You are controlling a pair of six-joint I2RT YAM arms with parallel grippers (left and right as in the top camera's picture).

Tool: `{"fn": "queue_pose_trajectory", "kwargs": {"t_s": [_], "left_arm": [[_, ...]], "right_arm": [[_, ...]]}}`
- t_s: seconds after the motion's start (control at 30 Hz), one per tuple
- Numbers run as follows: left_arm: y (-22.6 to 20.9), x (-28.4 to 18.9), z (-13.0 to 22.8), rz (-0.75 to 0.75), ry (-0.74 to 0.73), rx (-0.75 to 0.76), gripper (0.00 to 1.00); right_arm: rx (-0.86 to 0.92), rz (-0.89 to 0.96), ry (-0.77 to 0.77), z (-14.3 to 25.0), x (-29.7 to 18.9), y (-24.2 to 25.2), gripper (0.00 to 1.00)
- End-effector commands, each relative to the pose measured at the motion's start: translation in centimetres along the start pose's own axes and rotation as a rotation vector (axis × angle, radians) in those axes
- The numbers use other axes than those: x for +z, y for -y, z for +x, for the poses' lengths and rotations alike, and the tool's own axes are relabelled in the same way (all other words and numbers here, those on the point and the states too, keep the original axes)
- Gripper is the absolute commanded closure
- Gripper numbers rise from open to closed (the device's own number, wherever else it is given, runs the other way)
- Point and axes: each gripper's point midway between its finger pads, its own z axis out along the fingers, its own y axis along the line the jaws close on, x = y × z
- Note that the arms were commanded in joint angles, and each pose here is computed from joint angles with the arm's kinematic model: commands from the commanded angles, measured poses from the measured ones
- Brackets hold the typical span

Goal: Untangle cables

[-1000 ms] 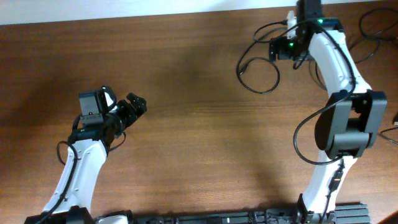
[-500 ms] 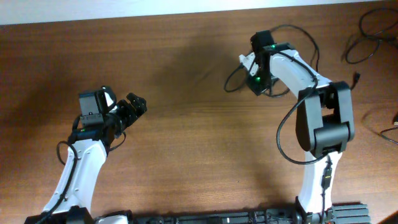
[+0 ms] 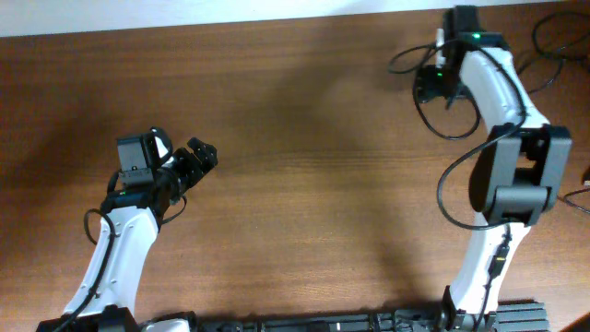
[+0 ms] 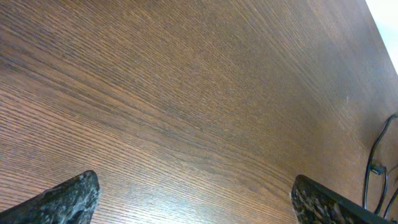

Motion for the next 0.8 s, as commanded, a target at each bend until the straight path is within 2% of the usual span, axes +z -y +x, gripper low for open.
{"fn": "queue_pose_trajectory", "kwargs": {"t_s": [0.0,0.13,0.23,0.27,0.3,0.33,0.37,0.43,0.5,0.57,0.63,0.77], "left_arm": [[-0.2,-0.1,0.0,-0.004,0.005,-0.009,0.01],[-0.2,-0.1,0.0,-0.004,0.005,-0.01,0.01],[-0.2,-0.1,0.0,-0.004,0.005,-0.01,0.01],[-0.2,-0.1,0.0,-0.004,0.005,-0.009,0.01],[-0.2,-0.1,0.0,-0.004,0.005,-0.01,0.01],[-0.2,-0.1,0.0,-0.004,0.005,-0.009,0.01],[-0.2,-0.1,0.0,-0.004,0.005,-0.01,0.01],[-0.2,-0.1,0.0,-0.004,0.005,-0.009,0.01],[-0.2,-0.1,0.0,-0.004,0.005,-0.01,0.01],[-0.2,-0.1,0.0,-0.004,0.005,-0.01,0.01],[-0.2,-0.1,0.0,-0.004,0.005,-0.01,0.01],[-0.2,-0.1,0.0,-0.004,0.005,-0.01,0.01]], "right_arm": [[0.145,0.04,-0.058,1.7,0.2,6.3,0.19],[0.254,0.054,-0.076,2.6,3.1,10.9,0.24],[0.267,-0.019,-0.038,1.5,5.2,10.1,0.26],[0.268,-0.016,-0.011,0.8,5.7,10.1,0.32],[0.311,-0.009,0.028,-0.1,6.3,10.5,0.41],[0.348,-0.009,0.052,-0.7,6.5,10.6,0.66],[0.348,-0.011,0.067,-1.1,6.5,10.6,0.96],[0.347,-0.032,0.074,-1.3,6.2,10.3,0.96],[0.342,-0.132,0.115,-2.4,3.9,8.9,0.96],[0.316,-0.233,0.196,-4.2,-0.2,7.3,0.96],[0.288,-0.252,0.225,-4.4,-4.1,6.0,0.96],[0.215,-0.285,0.109,-1.9,-5.2,1.0,0.96]]}}
